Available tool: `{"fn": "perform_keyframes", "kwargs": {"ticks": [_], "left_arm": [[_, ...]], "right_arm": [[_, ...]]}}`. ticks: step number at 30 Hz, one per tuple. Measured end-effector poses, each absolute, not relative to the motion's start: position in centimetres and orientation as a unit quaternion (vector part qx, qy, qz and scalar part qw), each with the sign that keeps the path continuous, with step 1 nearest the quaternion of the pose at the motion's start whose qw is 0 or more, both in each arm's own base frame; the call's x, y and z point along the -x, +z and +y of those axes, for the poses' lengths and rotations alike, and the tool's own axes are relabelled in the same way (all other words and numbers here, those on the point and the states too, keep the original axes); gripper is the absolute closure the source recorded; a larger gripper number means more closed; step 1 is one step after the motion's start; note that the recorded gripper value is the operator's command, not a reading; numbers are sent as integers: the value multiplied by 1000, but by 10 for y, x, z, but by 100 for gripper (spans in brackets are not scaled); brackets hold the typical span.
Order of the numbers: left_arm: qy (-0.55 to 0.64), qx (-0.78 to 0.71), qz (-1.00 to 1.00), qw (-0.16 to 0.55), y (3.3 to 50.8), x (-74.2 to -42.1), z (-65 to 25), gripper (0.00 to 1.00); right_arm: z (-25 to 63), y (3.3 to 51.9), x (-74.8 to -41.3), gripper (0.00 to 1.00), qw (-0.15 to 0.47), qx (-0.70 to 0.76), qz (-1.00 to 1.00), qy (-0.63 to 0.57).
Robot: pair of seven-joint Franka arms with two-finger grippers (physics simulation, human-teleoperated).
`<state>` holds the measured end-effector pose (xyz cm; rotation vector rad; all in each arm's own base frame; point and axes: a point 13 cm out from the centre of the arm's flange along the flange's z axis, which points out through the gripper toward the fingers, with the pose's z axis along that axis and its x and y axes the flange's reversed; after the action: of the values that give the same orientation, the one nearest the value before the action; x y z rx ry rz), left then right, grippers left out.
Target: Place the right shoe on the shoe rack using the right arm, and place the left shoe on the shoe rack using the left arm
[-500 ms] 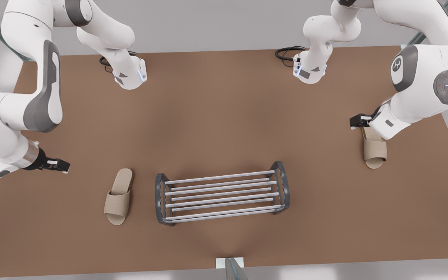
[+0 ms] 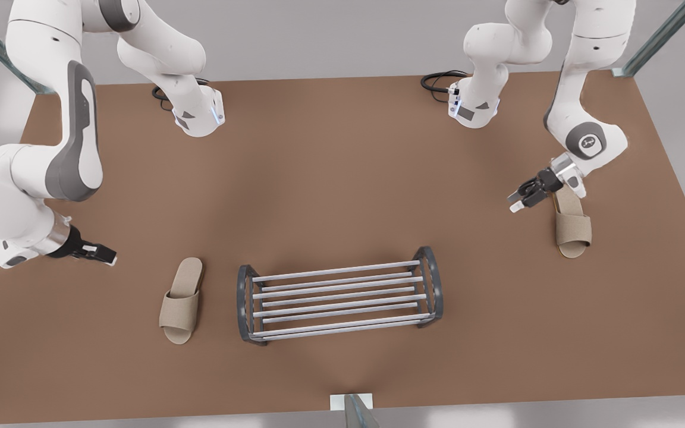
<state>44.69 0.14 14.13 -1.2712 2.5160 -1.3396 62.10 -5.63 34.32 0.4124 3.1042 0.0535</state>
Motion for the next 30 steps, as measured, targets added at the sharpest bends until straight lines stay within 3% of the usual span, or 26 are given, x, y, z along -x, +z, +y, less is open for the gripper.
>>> {"fn": "perform_keyframes", "kwargs": {"ticks": [2, 5, 8, 11, 15, 17, 22, 30], "left_arm": [[-435, 453, 773, 87, 125, -442, 14, 0], [-411, 542, 700, 216, 101, -398, 120, 0], [-364, 556, 670, 330, 99, -336, 209, 0], [-353, 475, 712, 378, 104, -327, 199, 0], [-320, 391, 745, 436, 111, -318, 203, 0], [-293, 368, 753, 460, 111, -308, 214, 0], [-263, 333, 782, 457, 99, -302, 214, 0], [-255, 336, 803, 420, 77, -328, 212, 0]], "right_arm": [[-39, 310, -586, 0, -6, -180, 982, 49], [-4, 256, -562, 0, 0, -297, 944, 143], [31, 235, -588, 0, 41, -445, 858, 254], [58, 242, -620, 0, 65, -578, 725, 368], [2, 222, -625, 0, 131, -647, 653, 371], [-14, 203, -625, 3, 172, -642, 669, 334], [-26, 158, -623, 0, 237, -589, 740, 221], [-49, 128, -599, 0, 251, -551, 780, 158]]}}
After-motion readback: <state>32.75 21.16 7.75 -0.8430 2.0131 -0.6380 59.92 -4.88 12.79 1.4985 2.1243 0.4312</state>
